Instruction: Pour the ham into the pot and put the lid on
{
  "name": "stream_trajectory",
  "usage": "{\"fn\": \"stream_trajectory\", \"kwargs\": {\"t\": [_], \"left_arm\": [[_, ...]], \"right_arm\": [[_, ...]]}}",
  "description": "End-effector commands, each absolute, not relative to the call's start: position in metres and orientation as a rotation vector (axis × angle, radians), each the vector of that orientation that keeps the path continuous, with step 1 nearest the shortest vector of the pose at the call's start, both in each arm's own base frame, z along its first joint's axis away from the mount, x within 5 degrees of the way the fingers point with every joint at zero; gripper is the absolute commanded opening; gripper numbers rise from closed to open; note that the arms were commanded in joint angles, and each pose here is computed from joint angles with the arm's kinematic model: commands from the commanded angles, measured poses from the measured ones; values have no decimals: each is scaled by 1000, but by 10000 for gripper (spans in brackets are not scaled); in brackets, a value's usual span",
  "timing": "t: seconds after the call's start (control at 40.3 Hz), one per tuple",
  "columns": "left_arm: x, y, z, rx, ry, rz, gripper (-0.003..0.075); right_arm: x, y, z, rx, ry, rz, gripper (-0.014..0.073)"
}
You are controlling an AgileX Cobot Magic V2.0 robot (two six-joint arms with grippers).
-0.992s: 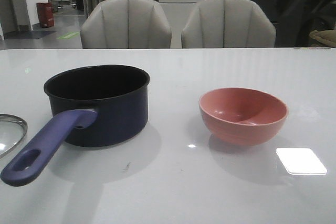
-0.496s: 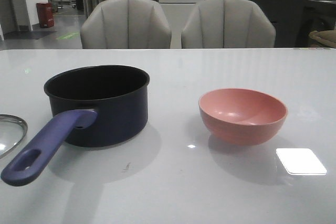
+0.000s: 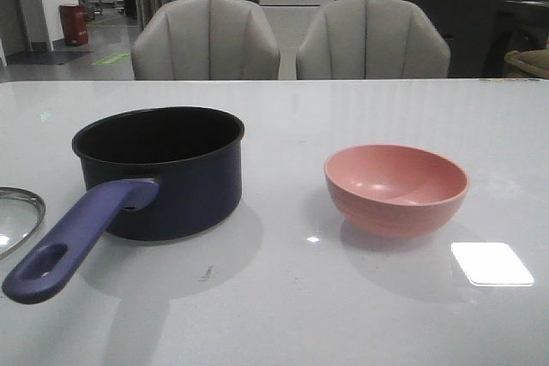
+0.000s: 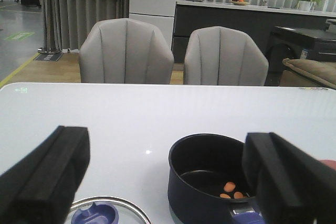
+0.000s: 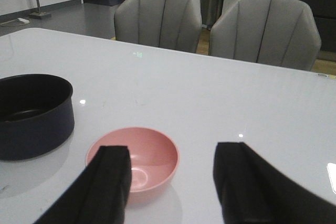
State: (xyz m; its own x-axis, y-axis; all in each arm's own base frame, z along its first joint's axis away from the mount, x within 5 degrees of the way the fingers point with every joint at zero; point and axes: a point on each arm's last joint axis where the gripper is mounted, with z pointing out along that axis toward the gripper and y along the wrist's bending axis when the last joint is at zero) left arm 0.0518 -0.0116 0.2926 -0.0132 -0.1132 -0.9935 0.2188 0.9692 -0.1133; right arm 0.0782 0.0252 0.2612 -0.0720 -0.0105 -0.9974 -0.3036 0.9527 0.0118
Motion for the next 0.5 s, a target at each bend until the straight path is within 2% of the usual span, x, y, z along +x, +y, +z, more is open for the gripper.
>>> {"fn": "stream_trajectory", "kwargs": {"t": [0.0,0.099,0.174,0.323,0.397,0.471], "left_arm": [[50,-12,309,78,1464,-286,625],[50,-12,309,78,1464,-286,625],[50,-12,309,78,1464,-286,625],[50,-12,309,78,1464,-286,625],[50,-12,309,78,1464,-286,625],[50,-12,308,78,1466,-286,625]], "right_arm": [[78,24,272,-218,1542,245,463],[78,24,271,-221,1550,246,459],[78,24,271,-221,1550,246,402],[78,24,271,-221,1550,246,118],[78,24,271,-221,1550,246,156],[78,24,271,-221,1550,246,157]]}}
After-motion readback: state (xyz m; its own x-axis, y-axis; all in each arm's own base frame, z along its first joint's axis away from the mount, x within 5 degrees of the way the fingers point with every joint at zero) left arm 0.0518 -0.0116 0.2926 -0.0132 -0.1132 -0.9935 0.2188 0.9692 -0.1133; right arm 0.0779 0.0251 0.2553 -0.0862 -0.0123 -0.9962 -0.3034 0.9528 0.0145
